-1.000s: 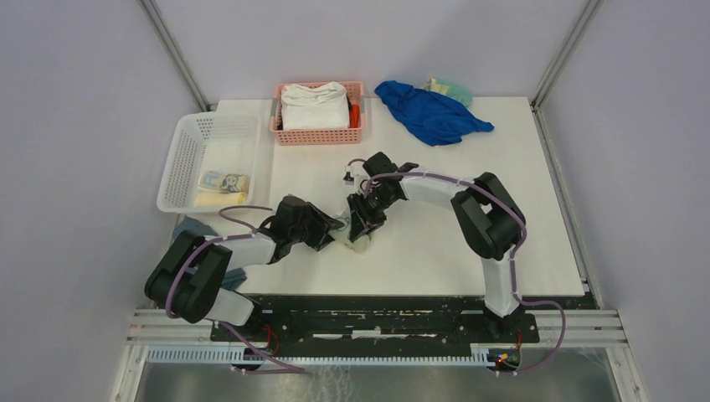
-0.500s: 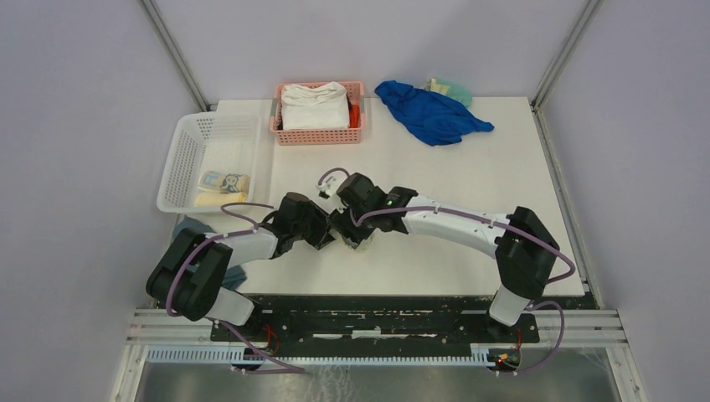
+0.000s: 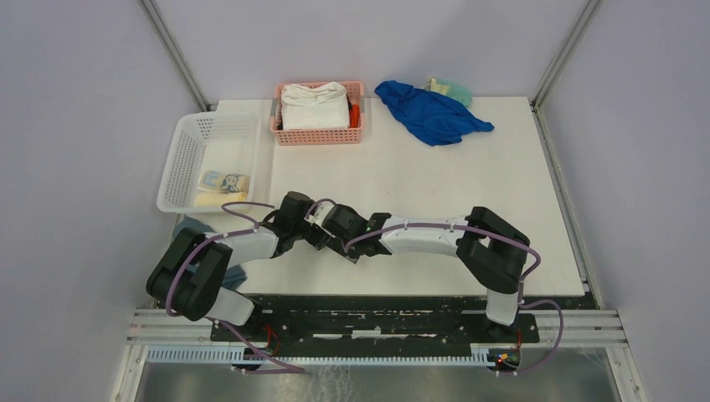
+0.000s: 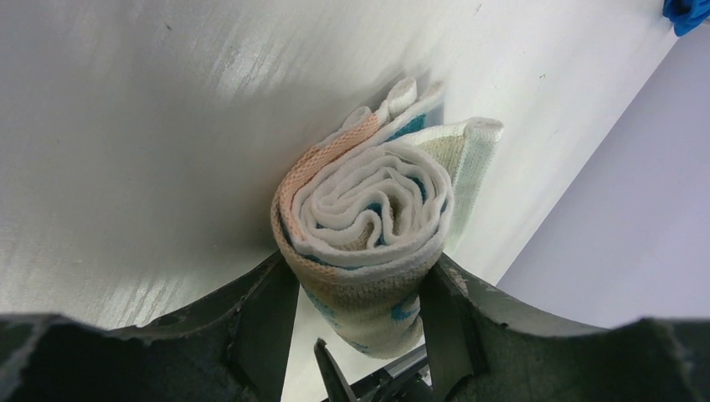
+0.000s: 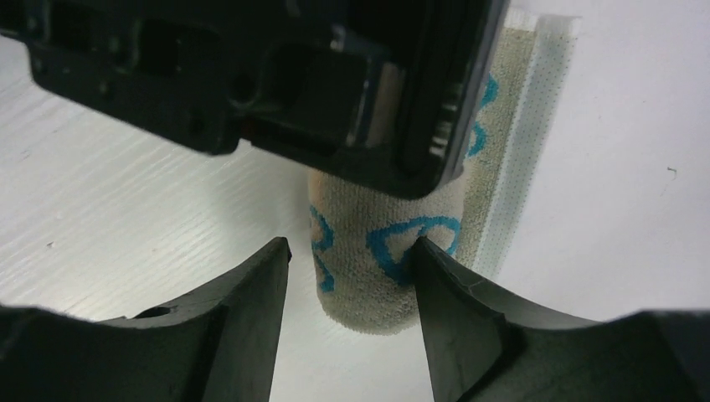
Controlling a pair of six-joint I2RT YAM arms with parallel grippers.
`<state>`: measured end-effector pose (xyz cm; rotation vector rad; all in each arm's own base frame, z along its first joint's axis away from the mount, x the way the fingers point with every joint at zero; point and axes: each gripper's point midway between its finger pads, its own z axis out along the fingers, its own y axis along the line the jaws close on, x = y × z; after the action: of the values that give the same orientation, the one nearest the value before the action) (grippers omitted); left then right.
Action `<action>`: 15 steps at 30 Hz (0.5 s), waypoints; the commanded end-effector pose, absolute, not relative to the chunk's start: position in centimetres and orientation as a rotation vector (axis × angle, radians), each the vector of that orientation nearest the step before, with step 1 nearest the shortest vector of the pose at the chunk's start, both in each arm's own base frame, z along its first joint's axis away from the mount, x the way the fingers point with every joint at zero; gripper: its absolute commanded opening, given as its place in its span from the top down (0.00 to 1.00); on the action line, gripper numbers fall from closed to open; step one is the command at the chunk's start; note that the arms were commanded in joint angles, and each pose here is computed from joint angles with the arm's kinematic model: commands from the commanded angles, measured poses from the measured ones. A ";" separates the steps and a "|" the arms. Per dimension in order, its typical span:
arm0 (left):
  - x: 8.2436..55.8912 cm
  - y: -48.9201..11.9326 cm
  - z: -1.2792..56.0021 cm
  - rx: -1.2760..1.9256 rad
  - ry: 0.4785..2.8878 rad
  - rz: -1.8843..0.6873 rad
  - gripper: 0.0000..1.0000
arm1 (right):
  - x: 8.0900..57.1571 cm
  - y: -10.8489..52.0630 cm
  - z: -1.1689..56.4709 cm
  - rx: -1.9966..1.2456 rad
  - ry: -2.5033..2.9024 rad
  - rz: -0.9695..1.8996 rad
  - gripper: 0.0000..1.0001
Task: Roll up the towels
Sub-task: Roll the towel at the center of the board.
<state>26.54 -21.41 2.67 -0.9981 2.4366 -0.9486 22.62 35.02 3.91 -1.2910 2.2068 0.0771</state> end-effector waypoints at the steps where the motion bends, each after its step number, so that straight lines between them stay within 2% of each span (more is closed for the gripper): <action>1: 24.8 -19.6 -0.2 -0.989 2.538 -0.762 0.39 | 23.1 33.6 1.3 -1.322 2.209 -0.042 0.38; 6: 25.0 -19.8 0.1 -0.980 2.531 -0.780 0.35 | 22.8 32.5 -0.7 -1.350 2.245 -0.095 0.47; 10: 25.5 -19.9 1.0 -0.974 2.494 -0.810 0.28 | 22.2 32.3 -1.1 -1.362 2.274 -0.057 0.65; 12: 25.8 -19.7 1.7 -0.975 2.463 -0.814 0.25 | 21.6 32.5 -1.2 -1.380 2.317 0.019 0.72; 15: 26.1 -19.0 2.9 -0.975 2.414 -0.815 0.21 | 20.8 33.3 -0.7 -1.378 2.409 0.218 0.77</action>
<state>26.83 -21.29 3.49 -0.9944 2.4149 -0.9503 24.18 34.65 2.75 -1.2870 2.1720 0.0000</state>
